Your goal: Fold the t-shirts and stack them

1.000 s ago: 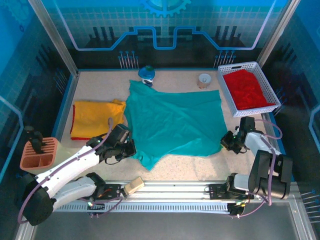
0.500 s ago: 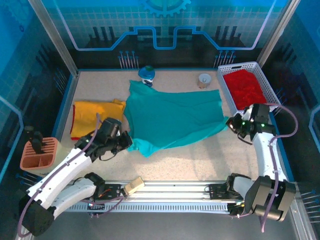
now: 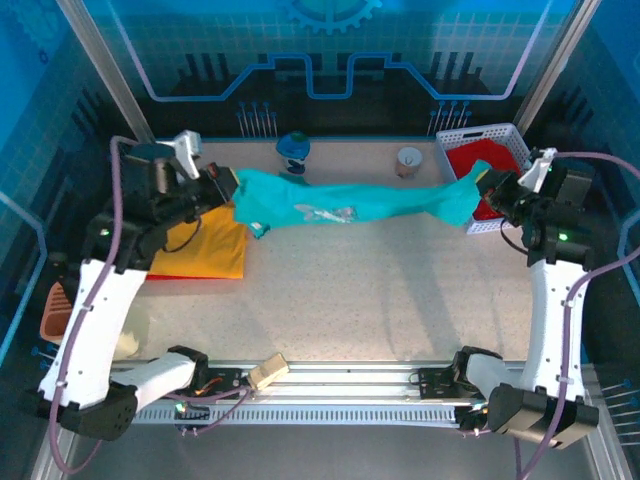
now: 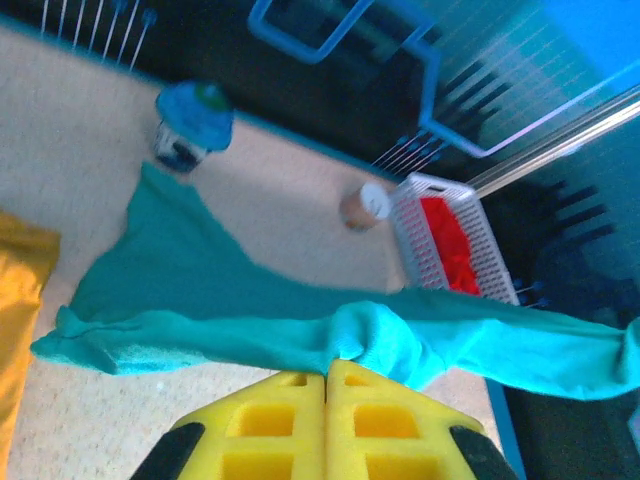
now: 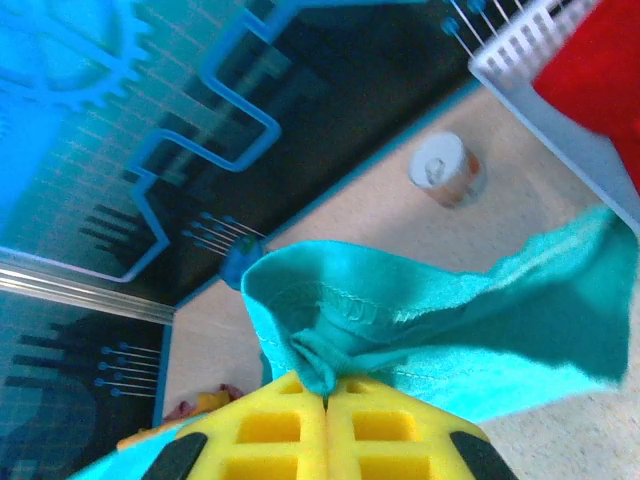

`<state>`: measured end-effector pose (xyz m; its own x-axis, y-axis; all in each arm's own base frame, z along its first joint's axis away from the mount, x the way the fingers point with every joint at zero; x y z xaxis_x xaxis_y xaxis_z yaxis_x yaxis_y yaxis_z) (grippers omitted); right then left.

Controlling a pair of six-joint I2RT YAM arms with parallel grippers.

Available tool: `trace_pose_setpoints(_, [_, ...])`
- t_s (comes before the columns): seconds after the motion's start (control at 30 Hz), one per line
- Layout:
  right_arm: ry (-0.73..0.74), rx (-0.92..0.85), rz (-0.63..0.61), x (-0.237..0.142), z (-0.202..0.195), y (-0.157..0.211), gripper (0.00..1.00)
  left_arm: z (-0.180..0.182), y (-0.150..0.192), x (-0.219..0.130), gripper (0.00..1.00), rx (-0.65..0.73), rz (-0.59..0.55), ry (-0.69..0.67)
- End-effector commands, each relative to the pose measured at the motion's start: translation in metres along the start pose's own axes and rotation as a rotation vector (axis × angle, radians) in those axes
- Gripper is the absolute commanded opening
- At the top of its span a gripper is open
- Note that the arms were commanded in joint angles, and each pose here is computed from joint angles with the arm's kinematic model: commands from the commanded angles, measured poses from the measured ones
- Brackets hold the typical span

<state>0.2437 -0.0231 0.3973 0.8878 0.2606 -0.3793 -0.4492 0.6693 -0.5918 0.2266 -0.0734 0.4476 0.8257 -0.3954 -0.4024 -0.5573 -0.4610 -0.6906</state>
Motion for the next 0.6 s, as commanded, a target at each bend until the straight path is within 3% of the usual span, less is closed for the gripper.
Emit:
trace_pose_setpoints(0.0, [-0.089, -0.066, -0.047, -0.035, 0.026, 0.005, 0.0, -0.017, -0.005, -0.037, 0.0, 0.109, -0.013, 0.071])
trace_pose_setpoints(0.17, [-0.14, -0.152, -0.149, -0.081, 0.049, 0.017, 0.0, -0.034, -0.004, -0.088, 0.0, 0.187, -0.106, 0.175])
trace_pose_setpoints(0.4, [-0.103, -0.355, -0.267, -0.152, 0.084, 0.028, 0.0, -0.07, -0.01, -0.167, 0.0, 0.232, -0.207, 0.385])
trace_pose_setpoints(0.57, [-0.169, -0.352, -0.315, -0.189, 0.104, 0.033, 0.0, -0.086, -0.018, -0.203, 0.0, 0.211, -0.272, 0.454])
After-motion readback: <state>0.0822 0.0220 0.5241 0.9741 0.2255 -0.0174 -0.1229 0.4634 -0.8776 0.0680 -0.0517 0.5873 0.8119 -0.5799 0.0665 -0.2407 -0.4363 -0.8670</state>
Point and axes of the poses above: each hand's point on the last joint's axis, 136 mm out from that joint toward the fingers, its own x axis out along the fingers, its own z axis along the line the jaws close on, y = z × x, the point moved 8 cm from there along -x, back along the fingers, and after that the axes turned 1 degree about x, right-handed, at the moved point
